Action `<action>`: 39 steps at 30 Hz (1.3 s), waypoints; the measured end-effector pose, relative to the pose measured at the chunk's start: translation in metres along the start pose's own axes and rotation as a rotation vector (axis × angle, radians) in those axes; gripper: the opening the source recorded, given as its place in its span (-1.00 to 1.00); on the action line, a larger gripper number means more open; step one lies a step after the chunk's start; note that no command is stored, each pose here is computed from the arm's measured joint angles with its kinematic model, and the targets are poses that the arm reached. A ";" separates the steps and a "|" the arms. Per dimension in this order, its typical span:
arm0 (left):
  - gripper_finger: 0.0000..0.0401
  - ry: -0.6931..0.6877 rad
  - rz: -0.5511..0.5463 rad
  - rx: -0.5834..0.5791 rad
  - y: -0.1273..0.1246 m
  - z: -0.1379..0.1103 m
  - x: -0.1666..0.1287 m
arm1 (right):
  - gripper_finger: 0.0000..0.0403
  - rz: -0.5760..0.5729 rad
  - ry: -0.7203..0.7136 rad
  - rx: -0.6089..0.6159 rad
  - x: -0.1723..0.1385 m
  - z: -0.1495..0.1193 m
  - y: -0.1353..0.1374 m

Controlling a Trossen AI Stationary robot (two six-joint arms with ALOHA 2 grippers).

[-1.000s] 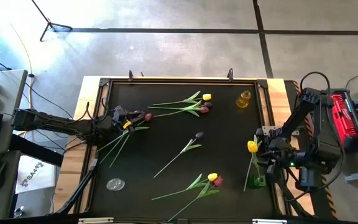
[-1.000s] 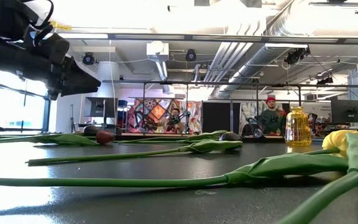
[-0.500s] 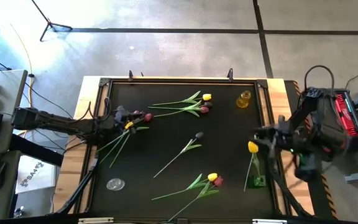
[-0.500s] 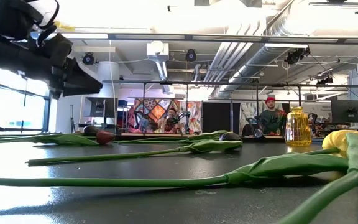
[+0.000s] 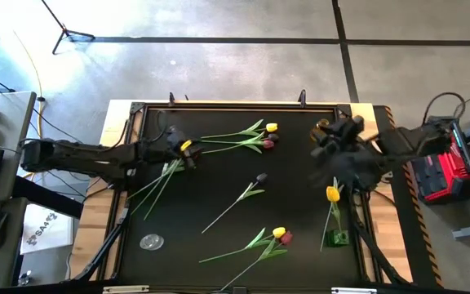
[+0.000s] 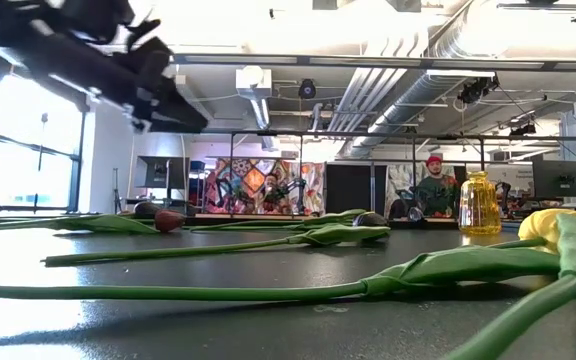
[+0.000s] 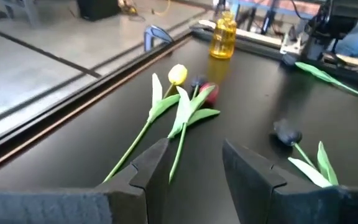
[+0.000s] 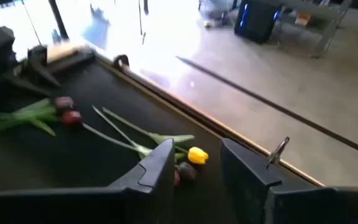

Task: Sort flowers into vase by color
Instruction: Put the top yellow flower into the green vase

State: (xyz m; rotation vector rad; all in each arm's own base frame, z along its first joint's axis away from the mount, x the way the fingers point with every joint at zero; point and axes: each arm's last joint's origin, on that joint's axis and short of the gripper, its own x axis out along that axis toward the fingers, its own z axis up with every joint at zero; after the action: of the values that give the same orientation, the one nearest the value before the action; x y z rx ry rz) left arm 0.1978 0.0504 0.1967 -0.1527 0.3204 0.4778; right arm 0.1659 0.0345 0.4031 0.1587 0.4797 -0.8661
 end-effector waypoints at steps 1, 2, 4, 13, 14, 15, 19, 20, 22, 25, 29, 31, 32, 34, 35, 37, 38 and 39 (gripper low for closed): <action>-0.34 0.015 -0.006 0.007 0.002 0.004 0.006 | -0.44 0.012 0.014 -0.012 0.006 0.003 0.002; -0.34 0.028 -0.009 0.016 0.003 0.009 0.012 | -0.44 0.023 0.025 -0.026 0.012 0.005 0.003; -0.34 0.060 -0.002 0.032 0.008 0.016 0.025 | -0.44 0.056 0.045 -0.043 0.022 0.010 0.005; -0.34 0.306 0.049 0.139 0.038 0.043 0.106 | -0.44 0.136 0.118 -0.060 0.046 0.005 0.008; -0.34 0.335 0.041 0.145 0.042 0.045 0.116 | -0.44 0.132 0.126 -0.059 0.047 0.003 0.008; -0.34 0.362 0.032 0.151 0.046 0.046 0.125 | -0.44 0.129 0.134 -0.057 0.048 0.001 0.009; -0.34 0.456 0.007 0.172 0.059 0.050 0.160 | -0.44 0.126 0.169 -0.059 0.046 -0.005 0.009; -0.34 0.483 0.009 0.179 0.062 0.051 0.167 | -0.44 0.126 0.175 -0.056 0.045 -0.006 0.009; -0.34 0.543 0.002 0.203 0.065 0.051 0.180 | -0.44 0.133 0.182 -0.058 0.043 -0.008 0.010; -0.34 0.606 -0.012 0.242 0.068 0.049 0.195 | -0.44 0.141 0.196 -0.057 0.039 -0.011 0.012; -0.34 0.694 -0.039 0.277 0.069 0.038 0.212 | -0.44 0.160 0.199 -0.071 0.035 -0.014 0.014; -0.34 0.740 -0.048 0.280 0.069 0.031 0.218 | -0.44 0.168 0.199 -0.075 0.034 -0.014 0.015; -0.34 0.756 -0.052 0.283 0.070 0.028 0.221 | -0.44 0.171 0.199 -0.078 0.033 -0.015 0.016; -0.34 0.789 -0.055 0.282 0.070 0.022 0.225 | -0.44 0.178 0.198 -0.081 0.032 -0.015 0.016; -0.34 0.799 -0.058 0.280 0.070 0.020 0.226 | -0.44 0.180 0.198 -0.083 0.031 -0.015 0.017; -0.34 0.802 -0.058 0.281 0.071 0.019 0.228 | -0.44 0.185 0.197 -0.086 0.030 -0.016 0.017; -0.34 0.803 -0.058 0.280 0.071 0.018 0.228 | -0.44 0.186 0.196 -0.088 0.030 -0.016 0.018; -0.34 0.803 -0.057 0.281 0.071 0.018 0.228 | -0.44 0.189 0.196 -0.090 0.029 -0.016 0.018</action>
State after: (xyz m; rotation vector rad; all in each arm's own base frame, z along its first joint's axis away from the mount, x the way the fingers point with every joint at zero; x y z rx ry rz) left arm 0.3605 0.2134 0.1319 -0.0730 1.1603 0.2911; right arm 0.1901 0.0309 0.3739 0.2036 0.6752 -0.6455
